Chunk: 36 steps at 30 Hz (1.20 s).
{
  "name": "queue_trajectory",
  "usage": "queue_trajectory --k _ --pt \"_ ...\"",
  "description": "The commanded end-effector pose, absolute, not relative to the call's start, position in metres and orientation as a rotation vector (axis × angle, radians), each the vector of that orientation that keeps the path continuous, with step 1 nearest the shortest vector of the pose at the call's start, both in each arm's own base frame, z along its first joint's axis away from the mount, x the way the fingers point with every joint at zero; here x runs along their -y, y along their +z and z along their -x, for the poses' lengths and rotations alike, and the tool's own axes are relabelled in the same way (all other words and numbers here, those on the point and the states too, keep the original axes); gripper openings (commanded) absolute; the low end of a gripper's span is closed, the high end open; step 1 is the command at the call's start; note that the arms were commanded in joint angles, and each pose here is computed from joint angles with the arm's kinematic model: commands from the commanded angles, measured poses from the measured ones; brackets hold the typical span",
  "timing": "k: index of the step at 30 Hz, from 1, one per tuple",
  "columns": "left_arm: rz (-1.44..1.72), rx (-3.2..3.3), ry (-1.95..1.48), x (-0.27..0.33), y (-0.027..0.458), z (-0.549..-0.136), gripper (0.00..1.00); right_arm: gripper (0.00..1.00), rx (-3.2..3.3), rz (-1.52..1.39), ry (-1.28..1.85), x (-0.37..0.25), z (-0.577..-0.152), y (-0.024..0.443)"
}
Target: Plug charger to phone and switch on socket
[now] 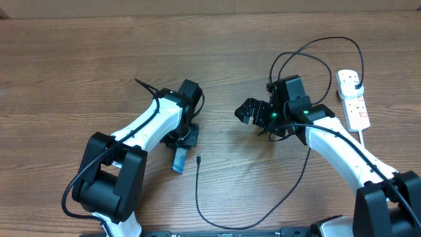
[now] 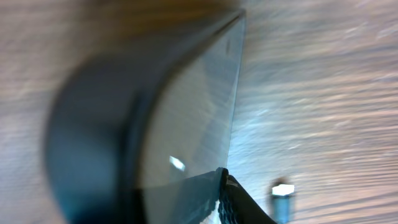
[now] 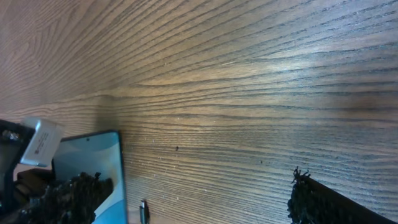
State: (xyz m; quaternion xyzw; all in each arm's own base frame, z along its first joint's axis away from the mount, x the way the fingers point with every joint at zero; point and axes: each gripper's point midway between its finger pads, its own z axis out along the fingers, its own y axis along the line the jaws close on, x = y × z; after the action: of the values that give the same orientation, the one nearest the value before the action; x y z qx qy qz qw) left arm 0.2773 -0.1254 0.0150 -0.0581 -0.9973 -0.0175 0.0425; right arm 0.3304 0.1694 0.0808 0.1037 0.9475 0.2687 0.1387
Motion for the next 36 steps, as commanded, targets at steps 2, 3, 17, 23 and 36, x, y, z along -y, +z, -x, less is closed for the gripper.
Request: queue_trajectory --k 2,3,17,23,36 --pt "0.127 3.072 -0.255 0.1074 0.0200 -0.2861 0.24 1.00 -2.730 -0.293 0.763 -0.1676 -0.3334 0.0811" --pt "0.109 3.074 -0.262 0.1068 0.0211 -0.2865 0.23 1.00 -2.730 -0.293 0.763 -0.1676 -0.3334 0.0811" --pt "-0.035 3.086 -0.263 0.1073 0.0211 -0.2872 0.19 1.00 -2.730 -0.293 0.763 -0.1676 -0.3334 0.0811" --pt "-0.128 3.092 -0.268 0.1068 0.0182 -0.2868 0.11 1.00 -2.730 -0.293 0.763 -0.1676 -0.3334 0.0811" --pt "-0.135 3.103 -0.259 0.1067 0.0214 -0.2888 0.04 1.00 -2.730 -0.293 0.763 -0.1676 -0.3333 0.0811"
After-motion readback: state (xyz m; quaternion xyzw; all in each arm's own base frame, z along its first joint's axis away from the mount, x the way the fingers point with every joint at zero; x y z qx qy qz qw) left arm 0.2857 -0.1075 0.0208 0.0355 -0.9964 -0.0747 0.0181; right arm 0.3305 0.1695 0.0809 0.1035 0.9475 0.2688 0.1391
